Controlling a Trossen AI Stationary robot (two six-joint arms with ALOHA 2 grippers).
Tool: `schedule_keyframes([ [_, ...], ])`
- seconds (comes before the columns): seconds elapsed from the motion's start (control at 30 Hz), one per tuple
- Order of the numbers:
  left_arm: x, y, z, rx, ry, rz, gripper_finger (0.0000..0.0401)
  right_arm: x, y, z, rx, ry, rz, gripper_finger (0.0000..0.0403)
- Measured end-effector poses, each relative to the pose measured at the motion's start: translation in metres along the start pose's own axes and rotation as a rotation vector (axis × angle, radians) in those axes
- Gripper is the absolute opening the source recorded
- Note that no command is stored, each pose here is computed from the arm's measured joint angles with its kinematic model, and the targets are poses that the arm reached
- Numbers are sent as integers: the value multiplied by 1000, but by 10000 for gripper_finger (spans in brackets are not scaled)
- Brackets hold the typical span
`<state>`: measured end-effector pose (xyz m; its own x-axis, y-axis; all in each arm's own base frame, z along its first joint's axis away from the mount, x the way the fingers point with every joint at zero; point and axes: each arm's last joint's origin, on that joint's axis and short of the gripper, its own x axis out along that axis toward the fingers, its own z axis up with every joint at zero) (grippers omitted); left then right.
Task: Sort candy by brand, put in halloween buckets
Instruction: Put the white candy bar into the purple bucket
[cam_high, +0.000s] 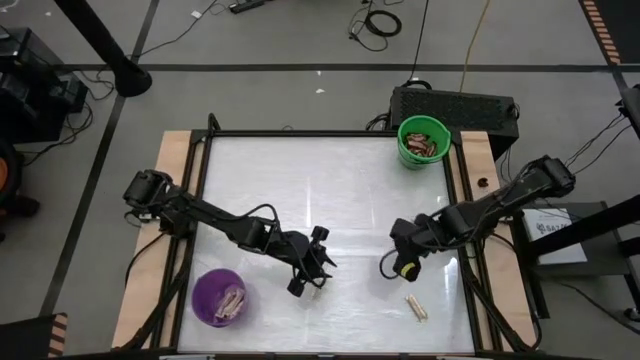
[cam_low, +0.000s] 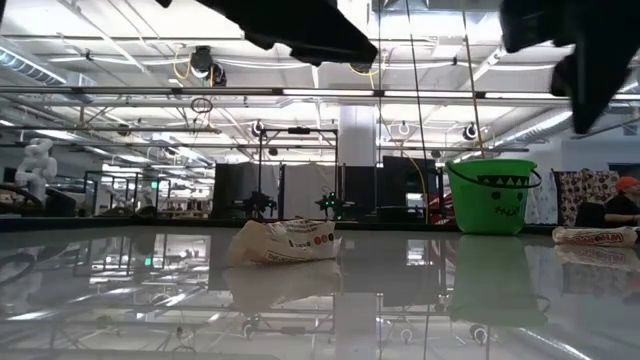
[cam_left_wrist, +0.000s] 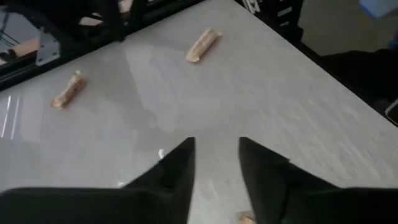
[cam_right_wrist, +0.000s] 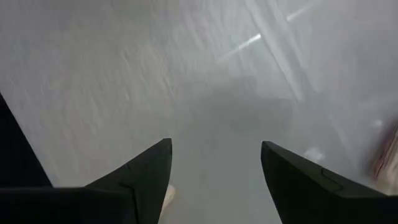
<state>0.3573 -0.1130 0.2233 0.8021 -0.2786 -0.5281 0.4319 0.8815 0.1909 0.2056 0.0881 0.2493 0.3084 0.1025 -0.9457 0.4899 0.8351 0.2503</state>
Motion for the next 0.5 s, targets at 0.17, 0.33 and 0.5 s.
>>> schedule_keyframes([
  [0.17,0,0,2,2,-25,5,191,2,8,-17,88,42,-22,238],
  [0.33,0,2,7,3,-77,22,205,8,21,-36,113,76,-36,238],
  [0.5,-1,6,8,0,-92,42,206,15,31,-55,101,91,-70,238],
])
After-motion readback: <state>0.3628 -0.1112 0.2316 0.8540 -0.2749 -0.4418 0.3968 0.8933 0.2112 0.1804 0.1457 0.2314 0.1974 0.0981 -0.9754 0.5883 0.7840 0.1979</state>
